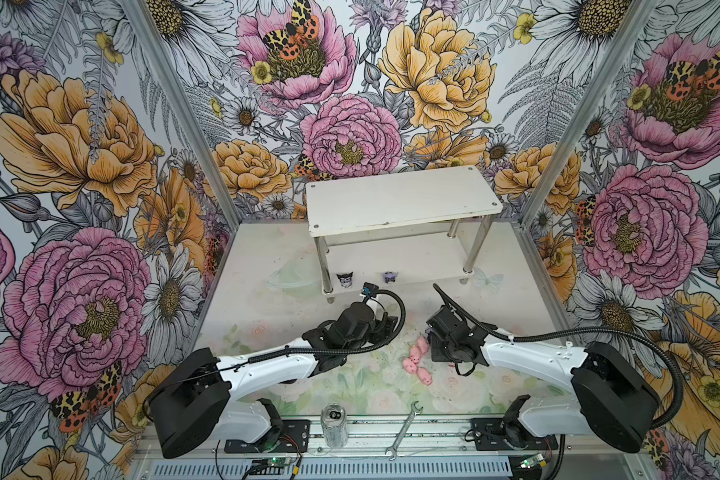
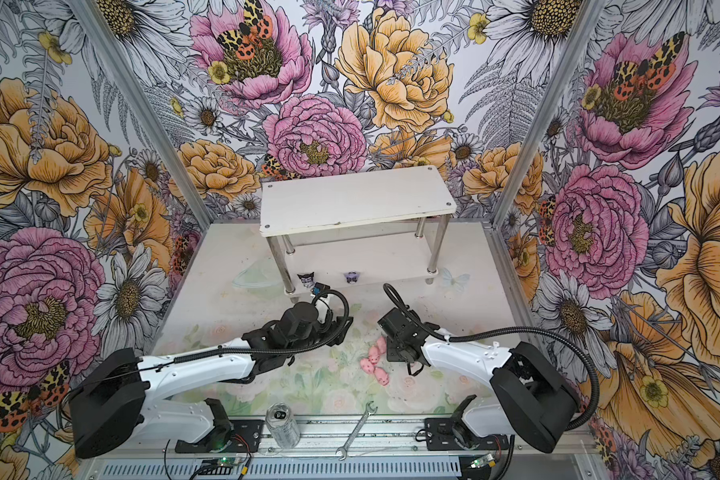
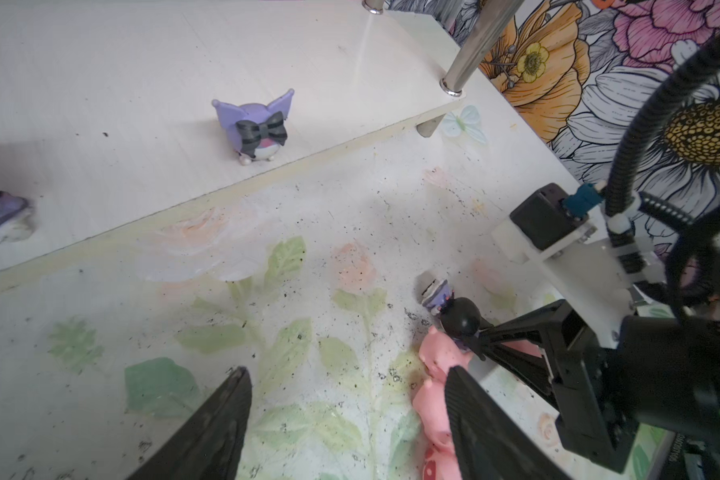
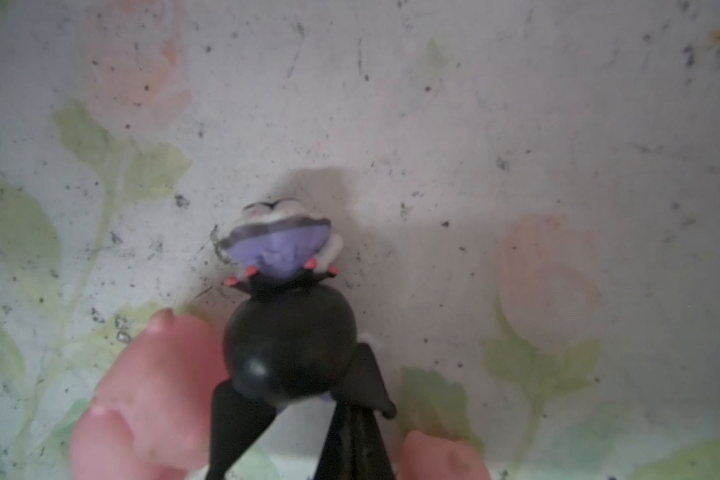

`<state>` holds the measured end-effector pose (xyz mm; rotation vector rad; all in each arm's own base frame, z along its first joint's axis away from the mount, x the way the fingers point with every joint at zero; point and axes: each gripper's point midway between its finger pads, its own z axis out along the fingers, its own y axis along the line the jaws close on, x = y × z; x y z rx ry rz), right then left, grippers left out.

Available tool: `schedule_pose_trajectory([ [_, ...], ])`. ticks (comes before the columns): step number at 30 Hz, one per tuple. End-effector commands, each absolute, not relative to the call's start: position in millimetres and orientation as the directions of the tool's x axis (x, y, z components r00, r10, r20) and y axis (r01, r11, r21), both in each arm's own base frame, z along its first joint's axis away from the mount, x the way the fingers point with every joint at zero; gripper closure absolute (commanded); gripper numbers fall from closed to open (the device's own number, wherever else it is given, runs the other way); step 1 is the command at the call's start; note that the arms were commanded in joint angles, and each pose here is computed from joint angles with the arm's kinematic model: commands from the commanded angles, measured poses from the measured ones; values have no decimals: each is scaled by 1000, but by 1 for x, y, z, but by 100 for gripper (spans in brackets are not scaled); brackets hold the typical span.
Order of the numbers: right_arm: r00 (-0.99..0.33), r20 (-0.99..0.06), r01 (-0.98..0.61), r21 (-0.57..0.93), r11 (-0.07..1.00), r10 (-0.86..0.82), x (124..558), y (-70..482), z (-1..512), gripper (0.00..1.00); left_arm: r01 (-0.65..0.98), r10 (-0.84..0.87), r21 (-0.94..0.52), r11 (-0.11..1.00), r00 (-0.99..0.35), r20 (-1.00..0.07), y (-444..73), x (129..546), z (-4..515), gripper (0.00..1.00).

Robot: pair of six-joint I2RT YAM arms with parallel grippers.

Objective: Place and organize the plastic toys onto the shelf

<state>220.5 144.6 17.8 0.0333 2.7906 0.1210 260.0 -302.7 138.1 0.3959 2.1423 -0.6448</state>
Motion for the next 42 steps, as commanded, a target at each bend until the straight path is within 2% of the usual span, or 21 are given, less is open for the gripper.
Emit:
schedule_pose_trajectory([
  [1, -903, -426, 25, 90, 996, 62, 252, 138, 23, 100, 540, 62, -332, 774, -587, -808, -326, 261, 144, 25],
  [7, -870, -487, 2, 150, 989, 76, 289, 147, 42, 100, 551, 100, -331, 766, -611, -785, -341, 263, 128, 26],
  [14, -821, -535, 81, 239, 968, 200, 278, 122, 72, 100, 587, 166, -287, 757, -598, -784, -359, 259, 126, 21],
  [18, -769, -556, 165, 302, 939, 314, 267, 89, 89, 100, 646, 267, -202, 736, -552, -790, -385, 248, 128, 18],
  [23, -732, -570, 224, 317, 922, 374, 259, 55, 104, 99, 712, 411, -84, 697, -494, -766, -417, 236, 111, 14],
  [28, -696, -583, 230, 372, 899, 419, 257, 45, 117, 94, 753, 554, 3, 658, -481, -679, -440, 235, 69, 11],
  [33, -702, -569, 227, 392, 892, 429, 254, 45, 113, 91, 738, 625, 114, 665, -466, -626, -445, 242, 45, 8],
  [38, -714, -559, 220, 392, 893, 422, 250, 47, 107, 89, 717, 647, 165, 677, -473, -598, -446, 253, 30, 11],
  [42, -714, -559, 216, 397, 892, 422, 247, 47, 105, 89, 716, 652, 165, 679, -483, -584, -449, 260, 22, 23],
])
